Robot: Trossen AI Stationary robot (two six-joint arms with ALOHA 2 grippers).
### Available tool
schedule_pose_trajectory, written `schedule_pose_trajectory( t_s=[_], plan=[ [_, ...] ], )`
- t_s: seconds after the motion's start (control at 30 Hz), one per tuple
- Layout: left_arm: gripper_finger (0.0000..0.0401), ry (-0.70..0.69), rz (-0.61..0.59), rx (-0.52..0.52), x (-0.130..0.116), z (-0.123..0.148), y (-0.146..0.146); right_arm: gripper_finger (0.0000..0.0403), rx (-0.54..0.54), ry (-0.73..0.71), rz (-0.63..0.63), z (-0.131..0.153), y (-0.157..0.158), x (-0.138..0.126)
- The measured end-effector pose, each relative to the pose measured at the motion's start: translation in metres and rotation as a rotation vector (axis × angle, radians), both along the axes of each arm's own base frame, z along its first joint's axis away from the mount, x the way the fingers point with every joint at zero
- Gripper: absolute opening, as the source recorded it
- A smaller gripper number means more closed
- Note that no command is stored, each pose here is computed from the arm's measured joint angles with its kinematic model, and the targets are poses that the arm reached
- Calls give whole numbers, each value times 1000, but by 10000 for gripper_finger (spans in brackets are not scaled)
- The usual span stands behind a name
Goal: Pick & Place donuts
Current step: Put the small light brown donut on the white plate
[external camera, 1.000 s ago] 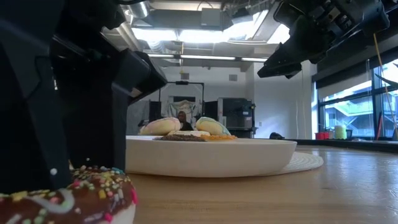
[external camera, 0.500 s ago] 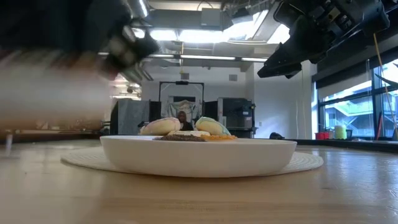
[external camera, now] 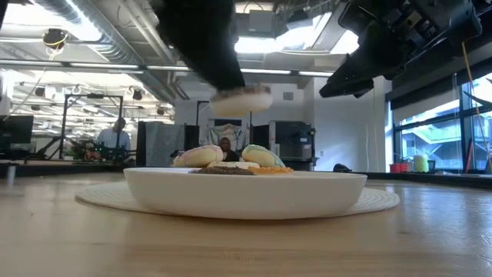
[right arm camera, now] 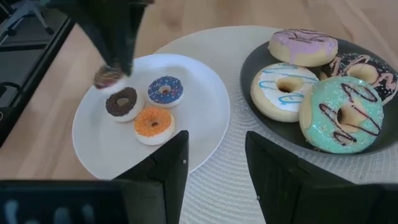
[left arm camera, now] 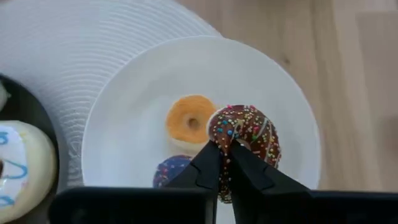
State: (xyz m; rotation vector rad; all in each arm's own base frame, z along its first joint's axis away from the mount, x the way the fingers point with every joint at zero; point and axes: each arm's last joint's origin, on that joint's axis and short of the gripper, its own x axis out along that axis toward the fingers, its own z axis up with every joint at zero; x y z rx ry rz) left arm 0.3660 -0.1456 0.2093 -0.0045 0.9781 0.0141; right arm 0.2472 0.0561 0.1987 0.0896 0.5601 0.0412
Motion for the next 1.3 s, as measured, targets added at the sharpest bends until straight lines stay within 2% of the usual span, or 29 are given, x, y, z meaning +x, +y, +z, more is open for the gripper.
schedule_pose_trajectory(
  t_s=[0.1, 0.23, 0.4, 0.7, 0.93, 1.3],
  plan=[
    [16, 23, 9, -25, 6, -2, 15, 161, -3, 11, 0, -1, 0, -1],
    [17, 20, 2, -8, 9, -2, 24, 161, -5, 15, 1, -1, 0, -1],
    [17, 42, -31, -53, 8, -2, 22, 161, -6, 15, 1, -1, 0, -1],
    [17, 109, -61, -62, 14, -30, 13, 161, -7, 16, 1, -1, 0, -1],
    [17, 107, -20, -39, 14, -31, 18, 161, -4, 17, 0, -1, 0, -1],
    [18, 124, -26, -52, 16, -36, 17, 161, -4, 17, 0, -1, 0, -1]
  ],
)
